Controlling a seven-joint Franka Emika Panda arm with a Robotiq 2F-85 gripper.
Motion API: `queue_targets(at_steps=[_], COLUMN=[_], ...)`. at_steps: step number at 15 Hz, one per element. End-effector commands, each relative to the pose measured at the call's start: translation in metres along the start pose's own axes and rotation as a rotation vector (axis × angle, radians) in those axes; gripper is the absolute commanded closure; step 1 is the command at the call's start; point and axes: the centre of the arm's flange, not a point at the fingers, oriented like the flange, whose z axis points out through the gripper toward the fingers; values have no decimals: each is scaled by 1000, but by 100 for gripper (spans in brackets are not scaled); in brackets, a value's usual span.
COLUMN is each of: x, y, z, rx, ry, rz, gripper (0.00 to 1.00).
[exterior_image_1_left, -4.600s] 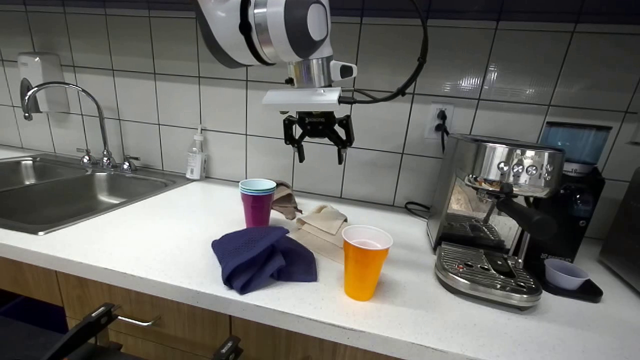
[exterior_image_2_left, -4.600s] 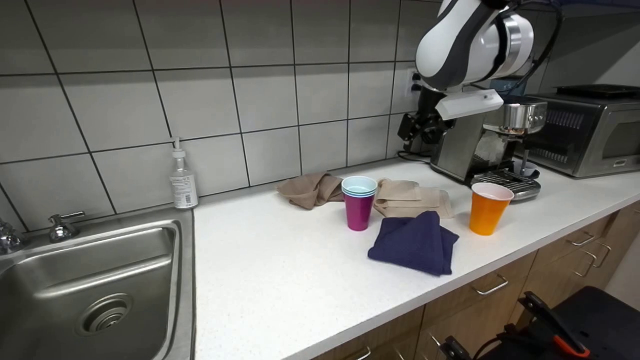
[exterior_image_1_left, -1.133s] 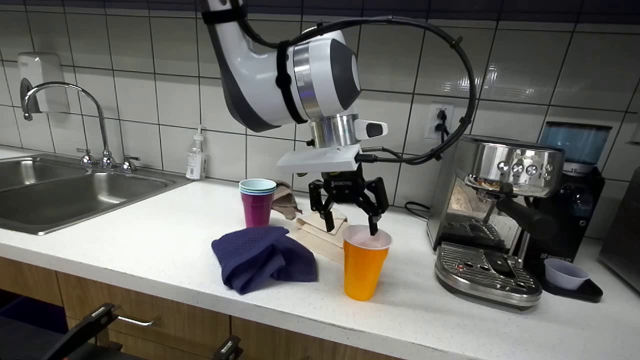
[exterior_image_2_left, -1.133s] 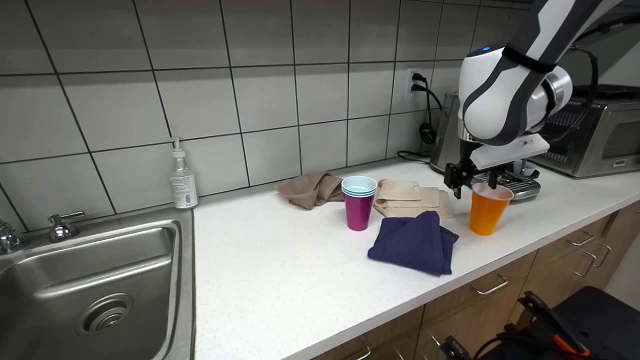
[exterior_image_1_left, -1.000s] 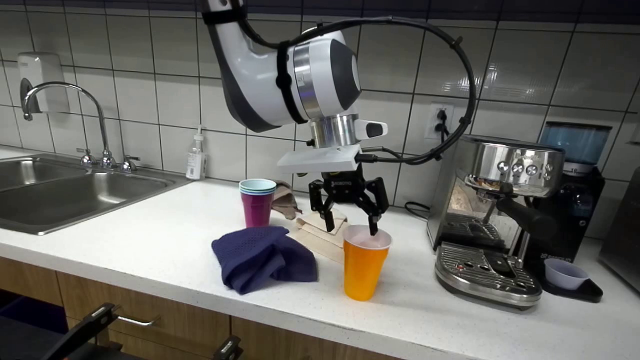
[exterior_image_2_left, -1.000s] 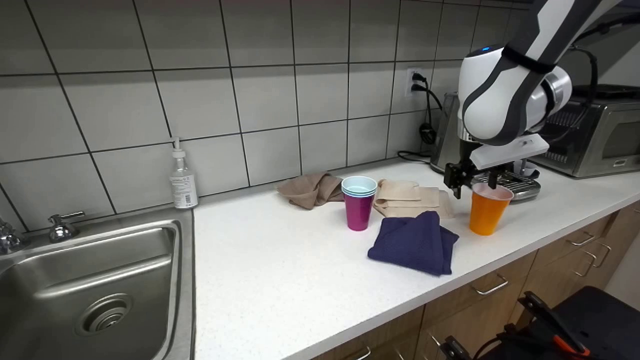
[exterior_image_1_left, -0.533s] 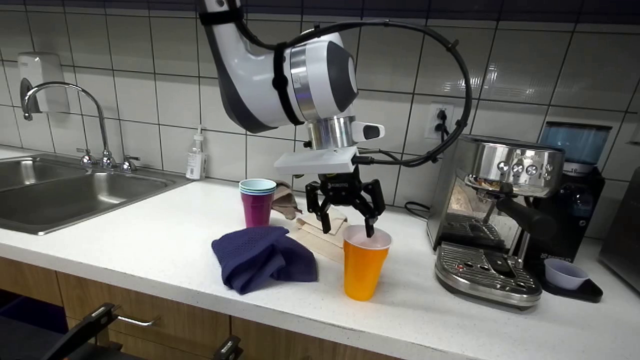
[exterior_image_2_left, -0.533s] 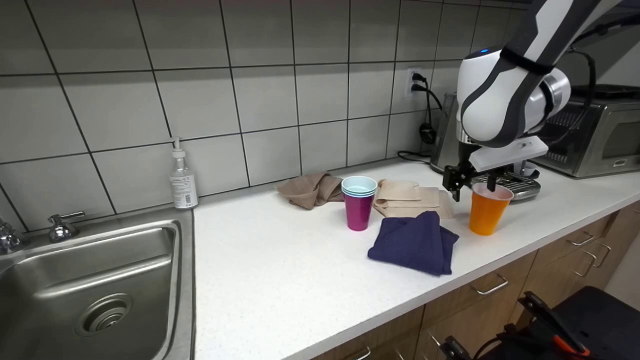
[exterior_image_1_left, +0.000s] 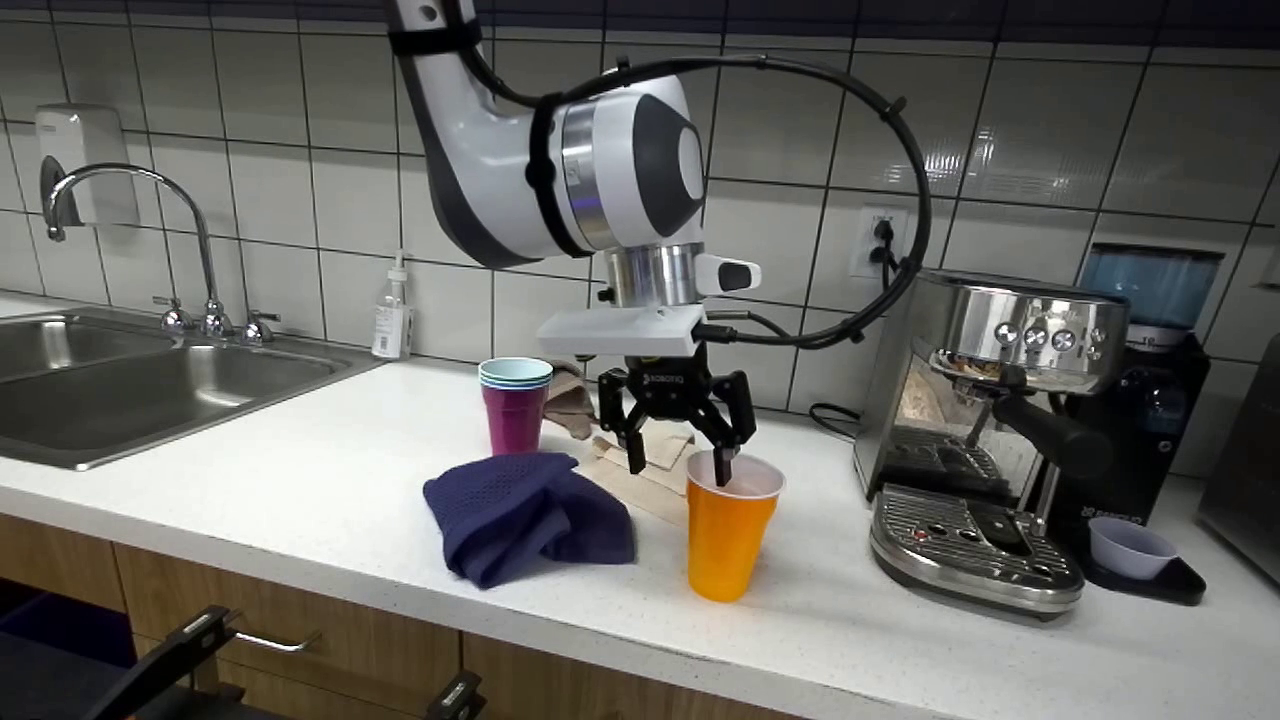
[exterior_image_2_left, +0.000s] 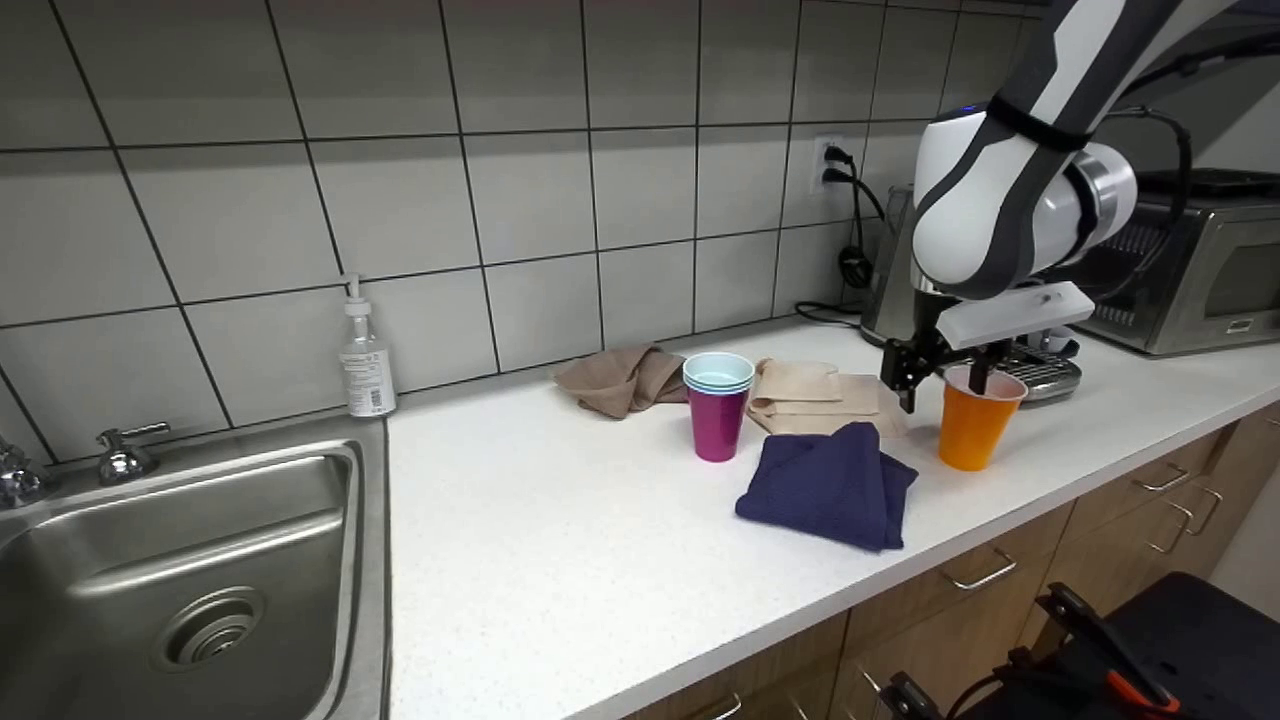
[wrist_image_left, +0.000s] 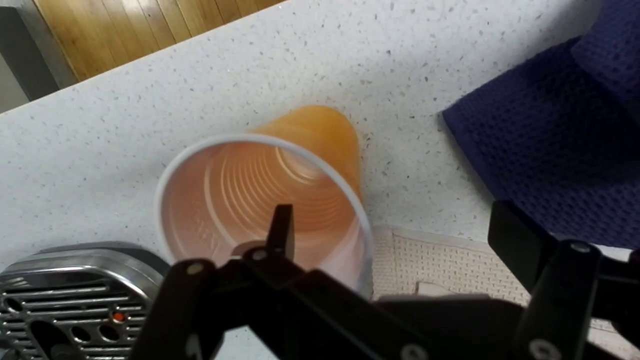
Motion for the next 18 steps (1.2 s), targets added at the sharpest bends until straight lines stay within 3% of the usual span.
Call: queue_targets(at_steps=[1,2,11,12,18], x=[5,5,8,7,4], y=[3,4,9,10,20], z=[2,1,0,0,-9], rx=[23,25,26,24,18], ry=[21,29,52,52,63], rz=[-26,-34,-74,-78,-110], gripper=[10,26,95,100,99])
